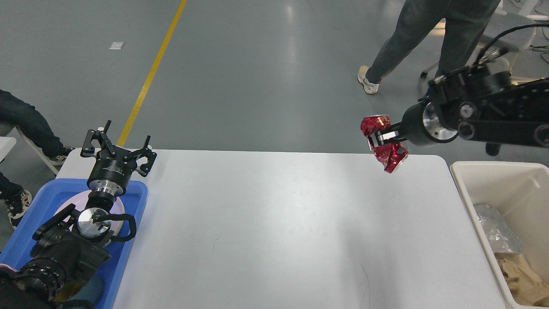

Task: Tidy desktop
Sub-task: 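Lift the red wrapper and drop it into the white bin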

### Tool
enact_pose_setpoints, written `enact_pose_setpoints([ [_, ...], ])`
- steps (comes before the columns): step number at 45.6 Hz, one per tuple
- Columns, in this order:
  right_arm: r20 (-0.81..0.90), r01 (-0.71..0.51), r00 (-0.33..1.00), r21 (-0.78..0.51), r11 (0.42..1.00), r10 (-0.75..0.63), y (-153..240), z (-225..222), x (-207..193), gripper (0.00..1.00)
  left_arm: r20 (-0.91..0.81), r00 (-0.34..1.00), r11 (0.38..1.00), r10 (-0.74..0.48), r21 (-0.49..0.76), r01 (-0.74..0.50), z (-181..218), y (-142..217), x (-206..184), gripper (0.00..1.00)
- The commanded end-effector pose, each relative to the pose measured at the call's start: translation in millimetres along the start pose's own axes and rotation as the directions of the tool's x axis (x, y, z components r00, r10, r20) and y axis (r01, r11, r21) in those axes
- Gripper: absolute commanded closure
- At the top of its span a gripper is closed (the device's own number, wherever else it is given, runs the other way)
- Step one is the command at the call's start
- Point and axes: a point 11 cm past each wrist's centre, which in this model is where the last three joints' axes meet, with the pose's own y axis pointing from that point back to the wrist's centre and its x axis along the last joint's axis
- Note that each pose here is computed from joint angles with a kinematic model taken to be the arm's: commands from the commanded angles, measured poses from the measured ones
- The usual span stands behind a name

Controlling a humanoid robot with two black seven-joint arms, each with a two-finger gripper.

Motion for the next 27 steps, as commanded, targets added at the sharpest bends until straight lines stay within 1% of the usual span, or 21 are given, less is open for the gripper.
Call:
enact_pose_setpoints([
  [1,0.120,-0.076,0.990,-0.006,0.997,0.076,37.8,34.4,21.0,0.87,0.000,1.000,1.000,0.002,0.001,-0.002,-0.1,0.5,0.7,0.03],
  [3,0.154,-0.102,0.982,-0.028,0.994,0.105,44.6,49.7,24.7,0.87,0.000,1.000,1.000,-0.001,-0.001,0.001,0.1,-0.2,-0.3,0.03],
  [4,0.192,-0.131,0.971,-0.068,0.989,0.142,49.3,70.7,27.7,0.87,0.000,1.000,1.000,0.001,0.000,-0.001,-0.1,0.3,0.3,0.03],
  [6,0.220,-0.157,0.959,-0.115,0.981,0.180,51.1,90.4,30.7,0.87,0.000,1.000,1.000,0.001,0.000,-0.001,-0.1,0.3,0.3,0.03],
  [10,0.295,-0.151,0.932,-0.210,0.966,0.210,41.2,135.2,15.1,0.87,0.000,1.000,1.000,0.001,0.000,-0.001,-0.1,0.3,0.3,0.03],
  [14,0.353,-0.171,0.891,-0.322,0.931,0.286,33.8,180.5,-0.6,0.87,0.000,1.000,1.000,-0.001,-0.001,0.001,0.1,-0.2,-0.3,0.03],
  [19,0.423,-0.166,0.825,-0.451,0.877,0.374,18.5,230.2,-38.1,0.86,0.000,1.000,1.000,0.001,0.000,-0.001,-0.1,0.3,0.3,0.03],
  [23,0.480,-0.127,0.773,-0.524,0.842,0.415,9.4,260.7,-74.6,0.85,0.000,1.000,1.000,0.001,0.000,-0.001,-0.1,0.3,0.3,0.03],
  [27,0.518,-0.091,0.730,-0.573,0.814,0.446,2.2,280.3,-104.2,0.78,0.000,1.000,1.000,0.002,0.000,-0.002,0.1,0.5,0.7,0.03],
])
